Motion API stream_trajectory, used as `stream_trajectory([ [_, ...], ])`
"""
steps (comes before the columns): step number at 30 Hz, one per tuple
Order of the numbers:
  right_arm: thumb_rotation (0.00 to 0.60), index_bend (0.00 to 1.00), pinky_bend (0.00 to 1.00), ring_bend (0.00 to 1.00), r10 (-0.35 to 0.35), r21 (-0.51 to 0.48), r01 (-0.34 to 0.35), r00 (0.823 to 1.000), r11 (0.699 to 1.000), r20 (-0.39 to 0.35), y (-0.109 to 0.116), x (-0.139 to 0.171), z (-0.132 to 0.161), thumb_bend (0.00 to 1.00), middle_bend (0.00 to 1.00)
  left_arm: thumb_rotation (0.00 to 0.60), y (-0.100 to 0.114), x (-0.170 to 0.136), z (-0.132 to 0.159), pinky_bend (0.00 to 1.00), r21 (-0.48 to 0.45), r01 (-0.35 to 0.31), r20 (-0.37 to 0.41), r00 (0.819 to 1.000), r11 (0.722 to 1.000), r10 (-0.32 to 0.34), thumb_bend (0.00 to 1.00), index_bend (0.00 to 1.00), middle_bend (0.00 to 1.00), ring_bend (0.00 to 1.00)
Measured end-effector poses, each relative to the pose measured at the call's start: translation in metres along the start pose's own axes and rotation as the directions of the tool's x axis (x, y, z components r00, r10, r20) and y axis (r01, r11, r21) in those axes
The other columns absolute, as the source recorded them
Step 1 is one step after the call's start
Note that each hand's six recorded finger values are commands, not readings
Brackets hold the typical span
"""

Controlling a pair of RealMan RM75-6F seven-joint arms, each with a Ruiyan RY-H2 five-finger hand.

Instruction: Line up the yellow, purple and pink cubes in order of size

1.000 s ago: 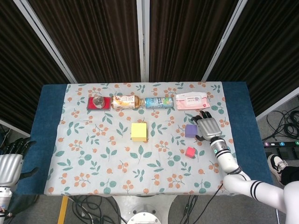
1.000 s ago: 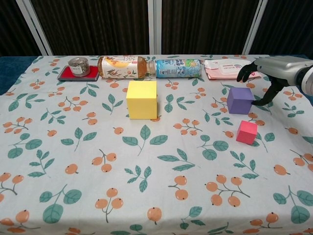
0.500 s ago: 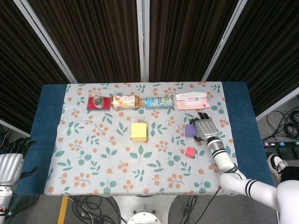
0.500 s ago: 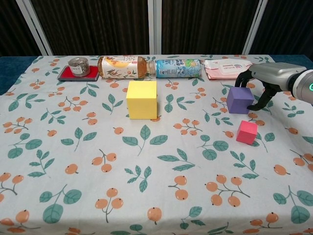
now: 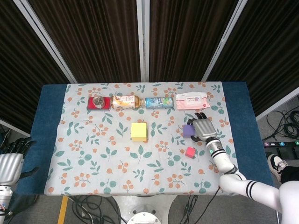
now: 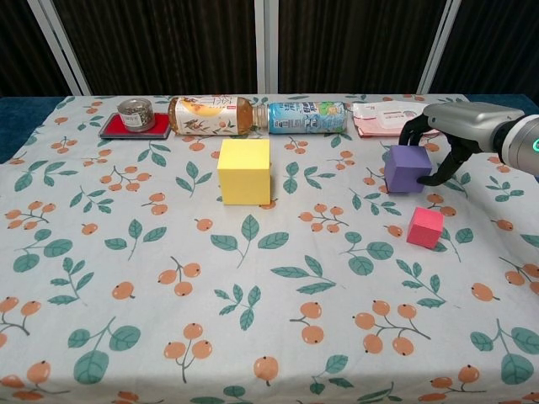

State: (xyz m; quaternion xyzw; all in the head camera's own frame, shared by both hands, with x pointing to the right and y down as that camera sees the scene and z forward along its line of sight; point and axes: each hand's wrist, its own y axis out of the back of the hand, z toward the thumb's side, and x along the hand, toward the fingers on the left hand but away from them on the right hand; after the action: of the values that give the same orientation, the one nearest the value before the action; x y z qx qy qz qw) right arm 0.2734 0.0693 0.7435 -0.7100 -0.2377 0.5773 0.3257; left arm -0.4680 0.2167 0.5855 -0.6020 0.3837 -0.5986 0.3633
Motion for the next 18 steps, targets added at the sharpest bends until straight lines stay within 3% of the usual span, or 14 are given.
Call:
stream_trajectory([
  [9,0.6,0.4,0.07,0.07,-0.01,-0.036,0.006,0.993,0.999,-0.114,0.019,0.001,0.043,0.19,0.35,0.6,0.001,-0.002,0.001,0.19,0.001,-0.003,0.0,1.0,1.0,0.003,0.01,0.26,0.25,0.14],
  [18,0.6,0.4,0.07,0.07,0.008,-0.026,-0.012,0.987,1.0,-0.158,0.013,-0.016,0.085,0.19,0.35,0.6,0.001,-0.005,-0.003,0.19,0.002,0.0,-0.011,1.0,1.0,0.0,0.01,0.26,0.25,0.14],
])
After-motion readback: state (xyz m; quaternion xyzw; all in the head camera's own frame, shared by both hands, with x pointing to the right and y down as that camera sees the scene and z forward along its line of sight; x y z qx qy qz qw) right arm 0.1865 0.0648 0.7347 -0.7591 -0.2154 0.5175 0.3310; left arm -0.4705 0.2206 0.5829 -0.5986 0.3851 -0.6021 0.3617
